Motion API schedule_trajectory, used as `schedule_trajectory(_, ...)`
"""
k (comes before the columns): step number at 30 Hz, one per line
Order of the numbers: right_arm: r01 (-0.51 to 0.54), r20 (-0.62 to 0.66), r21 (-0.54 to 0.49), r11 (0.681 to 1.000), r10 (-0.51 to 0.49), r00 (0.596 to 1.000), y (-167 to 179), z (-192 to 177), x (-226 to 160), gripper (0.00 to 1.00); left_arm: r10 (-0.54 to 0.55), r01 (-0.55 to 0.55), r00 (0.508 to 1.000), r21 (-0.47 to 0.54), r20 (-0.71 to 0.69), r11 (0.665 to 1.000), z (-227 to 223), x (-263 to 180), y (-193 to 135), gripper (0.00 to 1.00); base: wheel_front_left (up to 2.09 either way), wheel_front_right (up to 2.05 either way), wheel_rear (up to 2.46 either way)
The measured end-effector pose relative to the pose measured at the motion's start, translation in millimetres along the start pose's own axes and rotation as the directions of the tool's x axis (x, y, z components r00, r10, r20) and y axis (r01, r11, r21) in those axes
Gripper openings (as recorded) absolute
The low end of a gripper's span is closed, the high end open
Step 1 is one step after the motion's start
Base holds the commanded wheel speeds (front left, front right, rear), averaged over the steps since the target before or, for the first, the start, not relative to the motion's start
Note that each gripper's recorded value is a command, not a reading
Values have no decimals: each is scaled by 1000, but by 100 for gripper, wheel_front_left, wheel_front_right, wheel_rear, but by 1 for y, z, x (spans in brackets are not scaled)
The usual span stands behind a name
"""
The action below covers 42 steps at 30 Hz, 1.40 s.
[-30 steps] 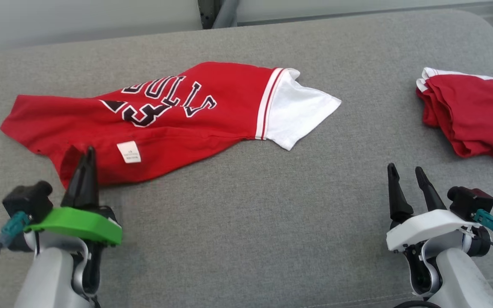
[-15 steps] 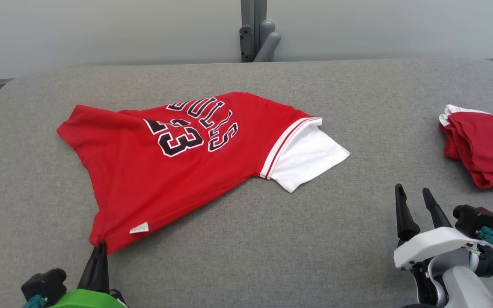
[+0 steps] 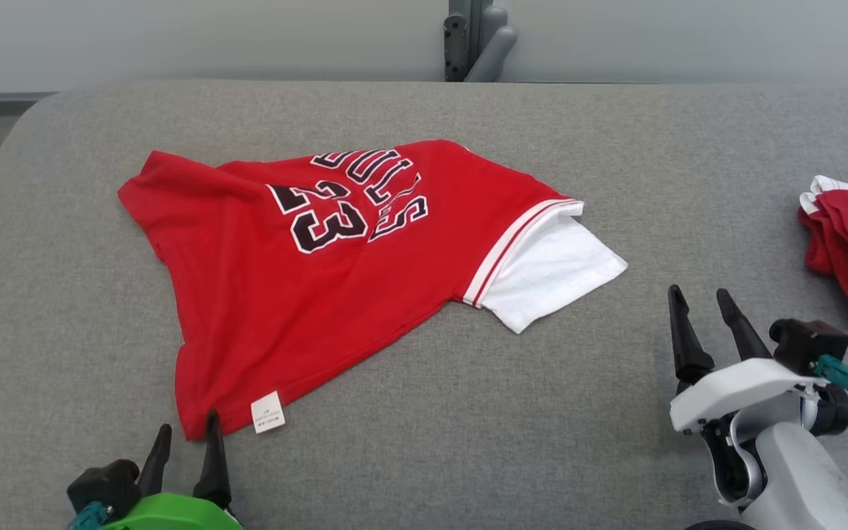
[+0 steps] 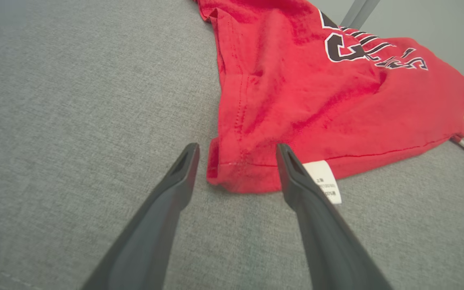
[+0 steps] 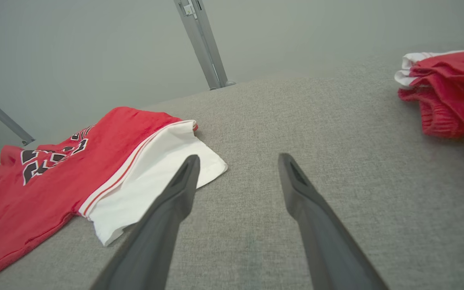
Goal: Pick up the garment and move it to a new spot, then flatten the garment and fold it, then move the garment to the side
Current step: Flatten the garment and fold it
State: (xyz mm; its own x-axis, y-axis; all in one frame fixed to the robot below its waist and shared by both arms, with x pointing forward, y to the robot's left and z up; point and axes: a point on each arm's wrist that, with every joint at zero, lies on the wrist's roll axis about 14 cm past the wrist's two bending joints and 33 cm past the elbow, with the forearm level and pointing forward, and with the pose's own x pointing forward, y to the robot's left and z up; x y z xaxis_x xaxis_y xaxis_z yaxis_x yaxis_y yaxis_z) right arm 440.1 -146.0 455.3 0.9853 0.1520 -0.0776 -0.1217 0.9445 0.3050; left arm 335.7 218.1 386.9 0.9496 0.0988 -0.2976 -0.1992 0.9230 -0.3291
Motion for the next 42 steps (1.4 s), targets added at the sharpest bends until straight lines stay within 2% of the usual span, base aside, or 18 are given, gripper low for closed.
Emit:
schedule_trajectory(7,-35,-32,-60,998,33,999,3,-4,35,100,-33,32,999,26,24,999,8,8,-13,100,0,0,0)
schedule_trajectory(17,-89,-207,-110,990,65,976,17,-62,63,100,-7,7,1000,26,18,1000,7,4,-6,100,0,0,0)
schedule_trajectory(18,-97,-216,-112,989,71,974,20,-65,65,98,0,-1,1000,22,17,1000,7,3,-4,100,0,0,0)
schedule_trajectory(20,-105,-231,-113,988,77,970,23,-71,69,78,12,-12,1000,21,15,1000,6,3,0,100,0,0,0)
schedule_trajectory(21,-107,-238,-115,988,77,968,24,-74,70,43,15,-15,1000,21,13,1000,6,3,1,100,0,0,0)
schedule_trajectory(22,-107,-241,-115,988,77,967,23,-75,71,24,16,-16,1000,21,11,1000,5,4,1,100,0,0,0)
schedule_trajectory(23,-104,-243,-119,987,73,967,22,-76,71,0,15,-16,1000,20,9,1000,4,5,1,100,0,0,0)
schedule_trajectory(31,-39,-213,-103,994,16,977,4,-67,63,0,-29,29,1000,29,12,999,6,15,-14,100,0,0,0)
schedule_trajectory(36,-35,-239,-106,994,9,971,3,-76,30,0,-42,42,999,31,-14,999,-3,6,-17,100,0,0,0)
schedule_trajectory(42,45,-216,-86,995,-62,974,-18,-68,-14,0,-77,77,997,35,-15,996,-6,-1,-27,100,0,0,0)
